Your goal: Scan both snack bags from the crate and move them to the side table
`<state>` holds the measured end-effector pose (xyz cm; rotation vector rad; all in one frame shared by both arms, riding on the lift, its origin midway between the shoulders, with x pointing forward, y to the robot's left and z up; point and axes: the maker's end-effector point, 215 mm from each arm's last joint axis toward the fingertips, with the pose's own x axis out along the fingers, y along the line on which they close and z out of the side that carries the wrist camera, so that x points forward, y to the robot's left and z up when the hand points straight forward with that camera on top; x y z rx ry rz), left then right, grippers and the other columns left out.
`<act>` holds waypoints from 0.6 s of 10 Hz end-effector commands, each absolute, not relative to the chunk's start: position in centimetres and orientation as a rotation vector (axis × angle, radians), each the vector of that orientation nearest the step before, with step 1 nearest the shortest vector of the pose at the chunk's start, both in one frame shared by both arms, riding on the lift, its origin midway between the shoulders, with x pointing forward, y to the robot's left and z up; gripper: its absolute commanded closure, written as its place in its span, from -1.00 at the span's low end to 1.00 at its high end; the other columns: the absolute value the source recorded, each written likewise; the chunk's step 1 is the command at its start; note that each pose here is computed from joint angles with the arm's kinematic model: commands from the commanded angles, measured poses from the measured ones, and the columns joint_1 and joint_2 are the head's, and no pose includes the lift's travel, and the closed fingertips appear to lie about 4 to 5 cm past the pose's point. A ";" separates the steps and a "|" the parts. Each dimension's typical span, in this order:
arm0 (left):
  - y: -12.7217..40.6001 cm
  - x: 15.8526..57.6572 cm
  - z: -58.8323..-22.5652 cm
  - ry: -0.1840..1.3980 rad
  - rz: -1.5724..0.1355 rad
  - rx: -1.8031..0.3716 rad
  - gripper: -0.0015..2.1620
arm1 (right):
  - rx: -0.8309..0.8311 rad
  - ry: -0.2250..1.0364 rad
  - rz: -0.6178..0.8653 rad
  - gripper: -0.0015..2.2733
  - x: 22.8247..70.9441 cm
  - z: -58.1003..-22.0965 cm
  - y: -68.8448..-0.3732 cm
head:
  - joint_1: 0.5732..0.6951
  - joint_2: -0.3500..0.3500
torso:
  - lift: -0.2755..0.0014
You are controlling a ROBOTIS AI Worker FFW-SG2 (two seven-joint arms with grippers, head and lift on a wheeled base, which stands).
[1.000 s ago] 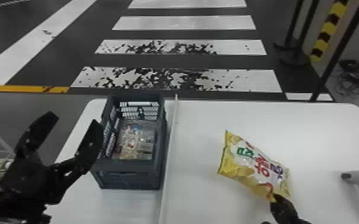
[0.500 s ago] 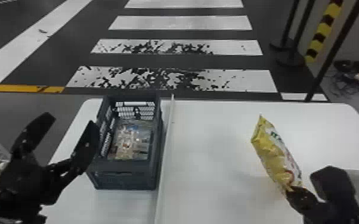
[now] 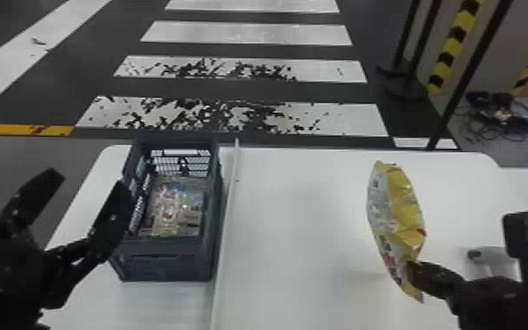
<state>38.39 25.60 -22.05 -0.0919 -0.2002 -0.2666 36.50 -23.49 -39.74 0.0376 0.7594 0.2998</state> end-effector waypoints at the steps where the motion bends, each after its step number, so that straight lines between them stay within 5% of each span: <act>1: 25.4 38.4 -22.2 -0.198 -0.270 -0.090 -0.93 | 0.145 0.762 0.343 0.97 36.2 -39.0 -22.1 | 1.00 0.09 | 0.30; 6: 24.5 38.7 -22.7 -0.195 -0.283 -0.075 -0.93 | 0.557 0.862 0.459 0.97 33.3 -38.7 -21.3 | 1.00 0.15 | 0.30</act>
